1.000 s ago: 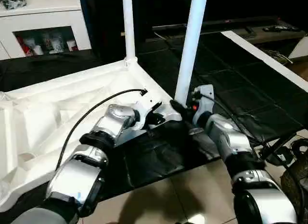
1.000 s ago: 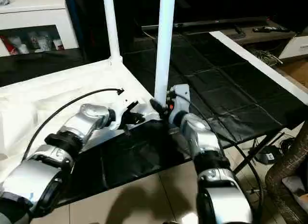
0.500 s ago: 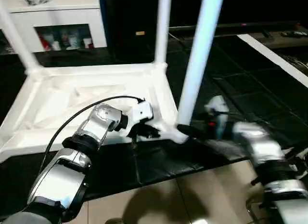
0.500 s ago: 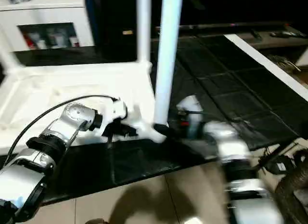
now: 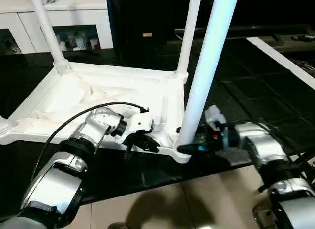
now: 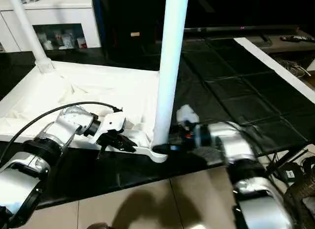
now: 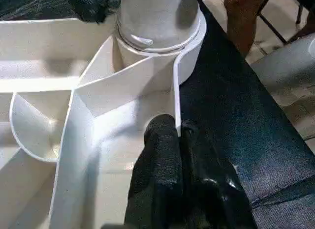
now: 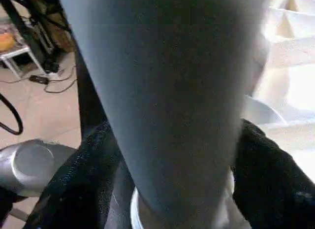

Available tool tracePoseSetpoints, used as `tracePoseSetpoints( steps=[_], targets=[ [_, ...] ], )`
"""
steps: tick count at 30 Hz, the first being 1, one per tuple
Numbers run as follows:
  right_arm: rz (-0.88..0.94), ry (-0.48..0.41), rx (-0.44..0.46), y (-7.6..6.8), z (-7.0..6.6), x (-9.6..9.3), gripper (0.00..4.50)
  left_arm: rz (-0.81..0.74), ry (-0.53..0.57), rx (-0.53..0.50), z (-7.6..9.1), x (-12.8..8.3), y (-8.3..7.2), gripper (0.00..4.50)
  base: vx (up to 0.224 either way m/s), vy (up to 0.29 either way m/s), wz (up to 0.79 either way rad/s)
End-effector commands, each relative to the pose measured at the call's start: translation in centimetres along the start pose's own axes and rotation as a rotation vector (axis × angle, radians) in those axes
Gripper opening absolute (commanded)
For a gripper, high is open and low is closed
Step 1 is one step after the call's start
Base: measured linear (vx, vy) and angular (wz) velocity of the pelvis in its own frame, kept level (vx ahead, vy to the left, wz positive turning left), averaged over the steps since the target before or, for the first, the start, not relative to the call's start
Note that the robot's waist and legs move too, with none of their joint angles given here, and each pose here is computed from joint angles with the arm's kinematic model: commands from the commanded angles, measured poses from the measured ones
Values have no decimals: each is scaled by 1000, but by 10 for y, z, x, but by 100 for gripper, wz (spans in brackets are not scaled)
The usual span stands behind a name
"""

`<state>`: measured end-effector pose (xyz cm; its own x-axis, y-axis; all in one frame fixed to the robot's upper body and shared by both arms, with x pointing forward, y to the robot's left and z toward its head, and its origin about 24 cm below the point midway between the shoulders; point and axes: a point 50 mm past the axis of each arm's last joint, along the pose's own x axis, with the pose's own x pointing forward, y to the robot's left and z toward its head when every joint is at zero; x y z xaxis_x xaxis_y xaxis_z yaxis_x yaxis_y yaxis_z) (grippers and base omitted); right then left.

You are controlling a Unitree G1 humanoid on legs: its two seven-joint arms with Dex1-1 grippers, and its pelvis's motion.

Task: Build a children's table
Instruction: Rotate leg to tighten

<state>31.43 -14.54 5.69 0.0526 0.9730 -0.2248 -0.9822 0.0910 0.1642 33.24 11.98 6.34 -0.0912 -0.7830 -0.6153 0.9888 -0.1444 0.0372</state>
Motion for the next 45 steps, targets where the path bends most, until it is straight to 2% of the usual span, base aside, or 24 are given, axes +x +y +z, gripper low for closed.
tracePoseSetpoints(
  steps=[1, 2, 4, 8, 10, 19, 24, 28, 32, 36, 39, 41, 43, 45],
  targets=[
    [17, 11, -14, -1, 3, 0, 304, -47, 25, 47, 5, 8, -1, 0, 0, 0, 0],
    [28, 9, -9, 0, 3, 2, 304, -49, 25, 48, 5, 8, -2, 0, 0, 0, 0],
    [42, 9, -3, 0, 3, 3, 267, -49, 28, 49, 4, 8, -2, 0, 0, 0, 0],
    [57, 4, 7, 0, 2, 5, 247, -46, 31, 48, 3, 7, -2, 0, 0, 0, 0],
    [58, 3, 8, 0, 2, 5, 222, -45, 32, 47, 3, 7, -2, 0, 0, 0, 0],
    [68, -12, 24, 2, -1, 6, 208, -20, 25, 25, 1, 7, -2, 0, 0, 0, 0],
    [34, -76, 59, 6, -4, 11, 207, 83, -39, -56, 4, 12, 5, 0, 0, 0, 0],
    [-94, -99, 98, 7, -12, 19, 207, 168, -98, -119, 10, 19, 11, 0, 0, 0, 0],
    [-447, -166, 260, -6, -20, 45, 206, 320, -184, -246, 30, 35, 25, 0, 0, 0, 0],
    [-566, -179, 336, -13, -17, 65, 206, 410, -209, -299, 44, 43, 34, 0, 0, 0, 0],
    [-713, -171, 372, -24, -6, 84, 206, 500, -213, -325, 56, 53, 40, 0, 0, 0, 0],
    [-773, -136, 377, -28, -4, 91, 206, 515, -191, -311, 57, 57, 40, 0, 0, 0, 0],
    [-795, -140, 394, -29, -2, 93, 206, 517, -170, -300, 56, 57, 40, 0, 0, 0, 0],
    [-801, -135, 369, -30, -1, 91, 206, 523, -156, -292, 52, 53, 40, 0, 0, 0, 0]
  ],
)
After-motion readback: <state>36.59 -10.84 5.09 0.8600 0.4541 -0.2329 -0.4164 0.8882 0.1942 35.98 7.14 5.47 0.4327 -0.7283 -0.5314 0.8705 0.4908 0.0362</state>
